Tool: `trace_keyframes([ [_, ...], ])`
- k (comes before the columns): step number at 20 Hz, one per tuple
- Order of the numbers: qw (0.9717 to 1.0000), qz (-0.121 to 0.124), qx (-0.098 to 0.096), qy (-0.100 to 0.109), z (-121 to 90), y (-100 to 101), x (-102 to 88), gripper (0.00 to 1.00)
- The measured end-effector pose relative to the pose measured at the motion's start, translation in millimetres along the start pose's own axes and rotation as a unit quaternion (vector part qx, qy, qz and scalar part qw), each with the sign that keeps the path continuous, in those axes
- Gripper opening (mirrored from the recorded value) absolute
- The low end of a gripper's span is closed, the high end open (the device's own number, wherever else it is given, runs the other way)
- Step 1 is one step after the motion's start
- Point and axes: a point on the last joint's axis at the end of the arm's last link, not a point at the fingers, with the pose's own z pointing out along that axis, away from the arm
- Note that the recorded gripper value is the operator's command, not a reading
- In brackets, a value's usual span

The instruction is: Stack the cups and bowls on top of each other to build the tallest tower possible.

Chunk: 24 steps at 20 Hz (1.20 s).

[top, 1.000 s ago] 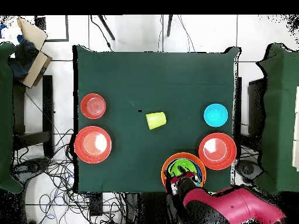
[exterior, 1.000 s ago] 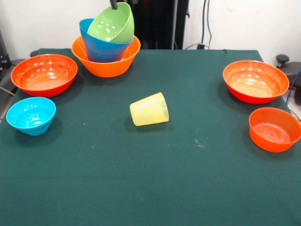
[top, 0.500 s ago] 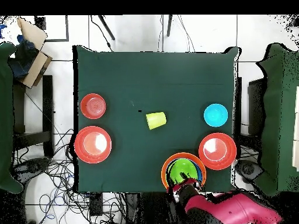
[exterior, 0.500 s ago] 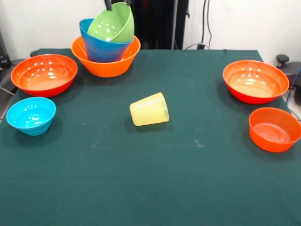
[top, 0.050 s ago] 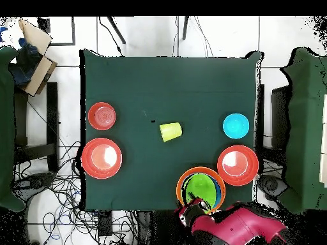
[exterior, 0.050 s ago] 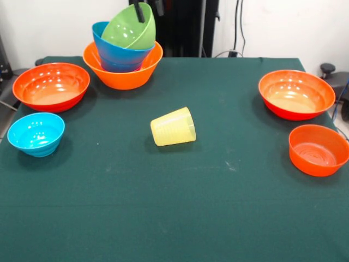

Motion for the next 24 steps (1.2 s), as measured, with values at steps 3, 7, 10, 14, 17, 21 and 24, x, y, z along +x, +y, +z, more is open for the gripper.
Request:
trace_keyframes([
  [3,0.9998,-0.018,-0.007,0.007,9.6,10.2,6.0,1.00],
  [7,0.9993,-0.034,-0.017,0.008,19.7,21.6,9.4,1.00],
  [10,0.9990,-0.038,-0.021,0.007,25.4,28.3,9.5,1.00],
  [14,0.9988,-0.043,-0.024,0.004,33.7,35.7,8.3,1.00],
  [17,0.9984,-0.050,-0.026,-0.007,46.5,42.4,1.4,0.00],
  [21,0.9985,-0.047,-0.025,-0.012,50.4,44.5,-1.6,0.00],
  [24,0.9988,-0.041,-0.021,-0.016,51.6,44.5,-2.1,0.00],
])
